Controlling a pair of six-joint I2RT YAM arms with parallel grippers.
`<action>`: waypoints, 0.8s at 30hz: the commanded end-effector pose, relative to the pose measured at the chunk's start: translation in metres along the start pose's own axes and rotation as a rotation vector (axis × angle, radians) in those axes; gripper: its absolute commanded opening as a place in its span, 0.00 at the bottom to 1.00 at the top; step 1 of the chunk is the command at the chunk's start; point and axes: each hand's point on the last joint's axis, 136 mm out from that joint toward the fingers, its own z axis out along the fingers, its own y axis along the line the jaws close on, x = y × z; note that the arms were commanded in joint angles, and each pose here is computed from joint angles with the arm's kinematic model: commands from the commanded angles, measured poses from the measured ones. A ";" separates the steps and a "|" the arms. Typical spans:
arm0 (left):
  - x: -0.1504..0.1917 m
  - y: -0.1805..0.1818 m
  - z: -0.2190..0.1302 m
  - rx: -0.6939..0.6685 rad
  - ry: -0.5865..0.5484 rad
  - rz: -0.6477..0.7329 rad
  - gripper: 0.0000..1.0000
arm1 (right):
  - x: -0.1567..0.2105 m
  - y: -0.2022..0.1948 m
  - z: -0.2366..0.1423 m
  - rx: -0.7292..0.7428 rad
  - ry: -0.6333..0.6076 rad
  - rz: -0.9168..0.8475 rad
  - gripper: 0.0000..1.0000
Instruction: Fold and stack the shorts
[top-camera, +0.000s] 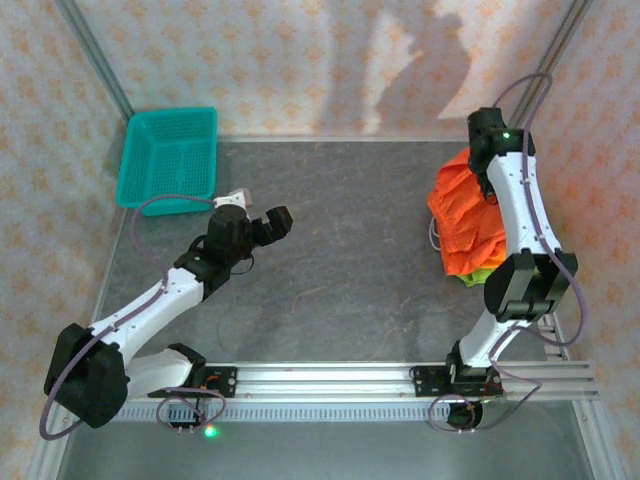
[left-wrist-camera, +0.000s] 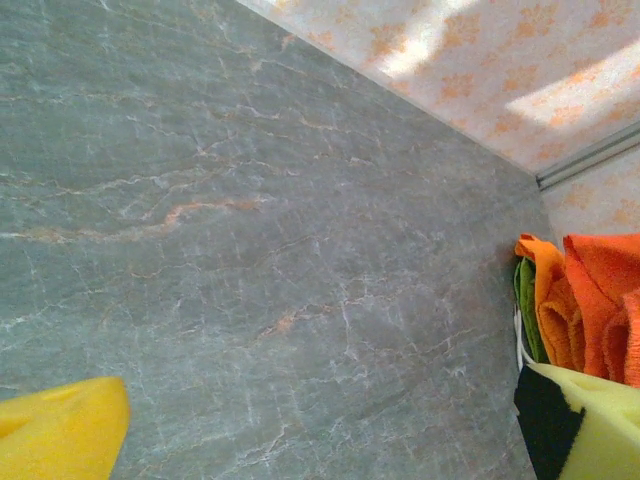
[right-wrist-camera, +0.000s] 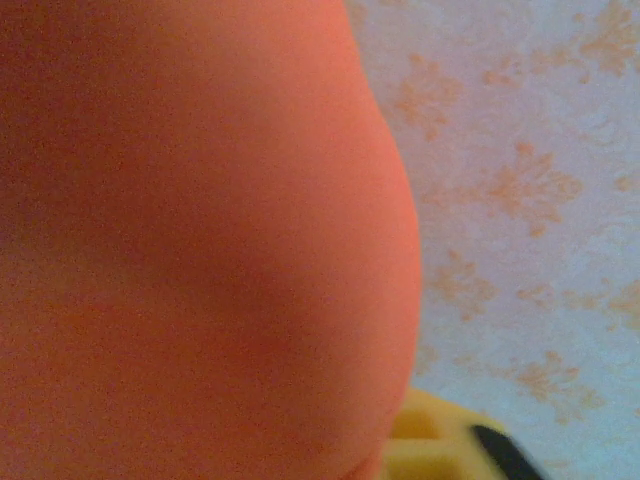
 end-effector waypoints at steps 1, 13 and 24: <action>-0.012 0.008 -0.016 -0.036 -0.060 0.024 1.00 | -0.014 -0.052 0.022 0.290 -0.016 0.123 0.30; -0.059 0.081 -0.106 -0.465 -0.334 0.251 1.00 | -0.034 -0.001 -0.055 -0.539 -0.304 0.603 0.89; -0.058 0.168 -0.130 -0.738 -0.565 0.283 1.00 | 0.026 0.088 -0.046 -0.868 -0.586 0.649 0.98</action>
